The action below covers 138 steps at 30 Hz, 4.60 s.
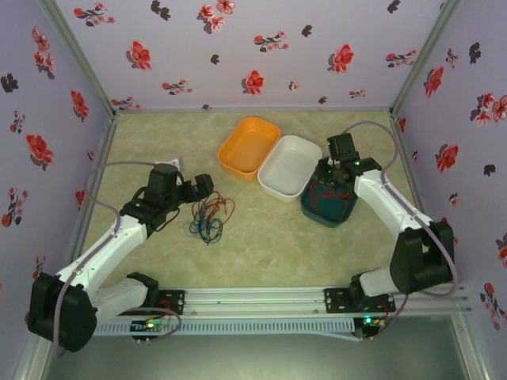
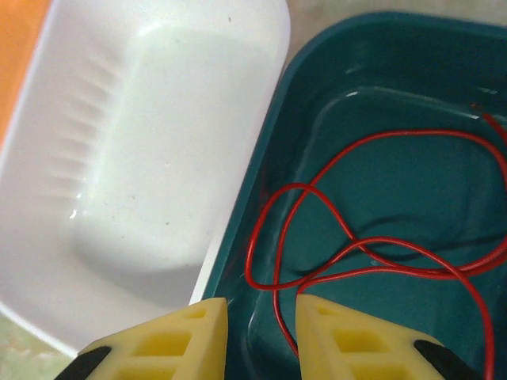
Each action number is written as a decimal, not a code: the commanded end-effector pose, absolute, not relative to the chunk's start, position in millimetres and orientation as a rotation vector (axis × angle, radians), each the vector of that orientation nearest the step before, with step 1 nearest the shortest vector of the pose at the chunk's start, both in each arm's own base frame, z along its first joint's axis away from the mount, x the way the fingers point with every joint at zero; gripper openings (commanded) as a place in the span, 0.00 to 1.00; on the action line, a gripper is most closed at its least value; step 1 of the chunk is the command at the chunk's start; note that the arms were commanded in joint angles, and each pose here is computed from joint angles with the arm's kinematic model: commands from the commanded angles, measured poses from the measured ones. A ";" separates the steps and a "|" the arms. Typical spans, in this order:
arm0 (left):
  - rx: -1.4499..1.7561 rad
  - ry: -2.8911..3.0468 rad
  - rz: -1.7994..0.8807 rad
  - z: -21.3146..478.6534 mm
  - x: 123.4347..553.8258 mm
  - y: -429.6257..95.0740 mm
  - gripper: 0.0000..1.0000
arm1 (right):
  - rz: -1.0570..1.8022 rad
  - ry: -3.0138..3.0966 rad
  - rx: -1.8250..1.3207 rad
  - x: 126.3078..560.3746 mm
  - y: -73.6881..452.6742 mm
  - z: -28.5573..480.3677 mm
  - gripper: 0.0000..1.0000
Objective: Untangle the cables
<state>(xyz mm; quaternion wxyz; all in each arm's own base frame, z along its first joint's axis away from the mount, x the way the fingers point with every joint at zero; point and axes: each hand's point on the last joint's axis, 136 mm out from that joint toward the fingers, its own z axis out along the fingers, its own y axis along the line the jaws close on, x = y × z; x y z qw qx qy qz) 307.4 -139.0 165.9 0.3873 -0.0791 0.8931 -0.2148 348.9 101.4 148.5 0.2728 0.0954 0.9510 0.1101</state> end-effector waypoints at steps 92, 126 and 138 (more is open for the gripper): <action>-0.599 2.488 -0.600 47.1 276.9 -112.9 0.18 | 0.717 2.388 -0.614 318.0 370.9 116.5 0.00; -0.659 2.468 -0.346 56.5 264.9 -61.8 0.05 | 0.725 2.081 -0.403 291.6 266.1 330.1 0.00; -0.178 2.245 -0.738 161.8 283.6 -129.0 0.68 | 0.815 2.091 -0.441 289.6 281.2 330.3 0.00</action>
